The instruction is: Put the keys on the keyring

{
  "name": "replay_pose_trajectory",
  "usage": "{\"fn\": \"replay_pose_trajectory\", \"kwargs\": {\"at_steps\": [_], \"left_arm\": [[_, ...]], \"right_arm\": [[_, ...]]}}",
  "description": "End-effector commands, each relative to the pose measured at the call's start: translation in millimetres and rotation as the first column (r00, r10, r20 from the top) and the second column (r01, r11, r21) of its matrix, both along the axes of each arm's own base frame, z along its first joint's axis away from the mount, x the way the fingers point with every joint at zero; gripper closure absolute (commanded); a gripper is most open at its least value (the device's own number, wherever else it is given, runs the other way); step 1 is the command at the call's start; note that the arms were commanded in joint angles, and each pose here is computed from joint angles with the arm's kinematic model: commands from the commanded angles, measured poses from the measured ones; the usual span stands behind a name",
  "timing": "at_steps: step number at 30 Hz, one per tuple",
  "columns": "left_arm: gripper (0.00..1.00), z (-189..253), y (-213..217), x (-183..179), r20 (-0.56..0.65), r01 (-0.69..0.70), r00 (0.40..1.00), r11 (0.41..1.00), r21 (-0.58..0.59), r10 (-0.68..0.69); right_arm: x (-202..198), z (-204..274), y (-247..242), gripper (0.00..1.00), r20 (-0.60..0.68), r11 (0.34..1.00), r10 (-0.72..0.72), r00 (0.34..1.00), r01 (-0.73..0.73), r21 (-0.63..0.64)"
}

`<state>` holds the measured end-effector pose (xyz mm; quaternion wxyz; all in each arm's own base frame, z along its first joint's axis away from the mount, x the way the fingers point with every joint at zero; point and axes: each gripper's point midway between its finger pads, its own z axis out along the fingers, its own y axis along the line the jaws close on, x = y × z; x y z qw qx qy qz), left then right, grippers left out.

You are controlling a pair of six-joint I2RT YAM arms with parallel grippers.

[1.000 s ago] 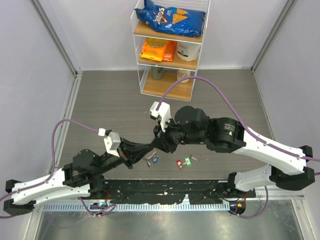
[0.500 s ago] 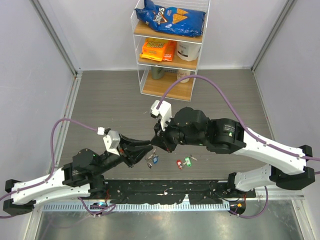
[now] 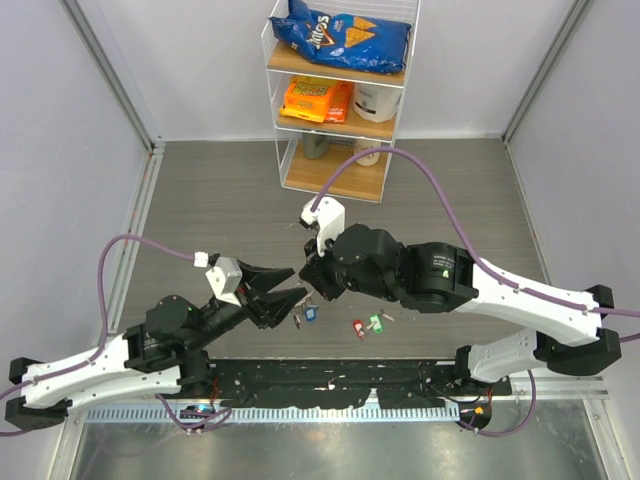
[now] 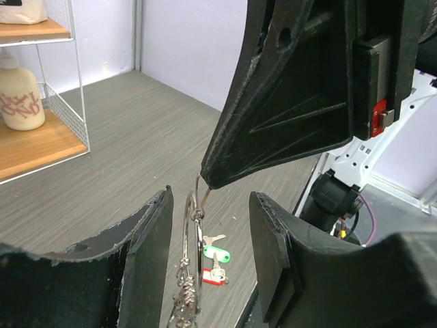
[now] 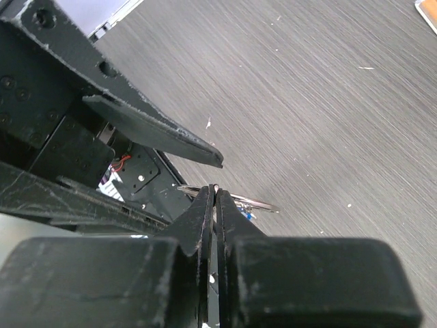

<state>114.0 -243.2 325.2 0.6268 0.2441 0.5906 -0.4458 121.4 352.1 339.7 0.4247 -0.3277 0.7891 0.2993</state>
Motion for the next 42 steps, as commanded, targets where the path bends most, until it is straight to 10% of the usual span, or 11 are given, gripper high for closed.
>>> {"fn": "replay_pose_trajectory", "kwargs": {"at_steps": [1, 42], "left_arm": [[0.47, 17.3, 3.4, 7.0, 0.046, -0.041, 0.998, 0.999, -0.012, 0.041], [0.72, 21.4, -4.3, 15.4, 0.287, -0.082, 0.953, 0.995, -0.054, 0.094]], "right_arm": [[15.0, 40.9, 4.0, 0.94, 0.018, 0.982, -0.123, 0.992, 0.119, 0.147], [8.3, 47.5, 13.3, 0.94, -0.030, 0.978, -0.097, 0.995, 0.101, 0.180]]}}
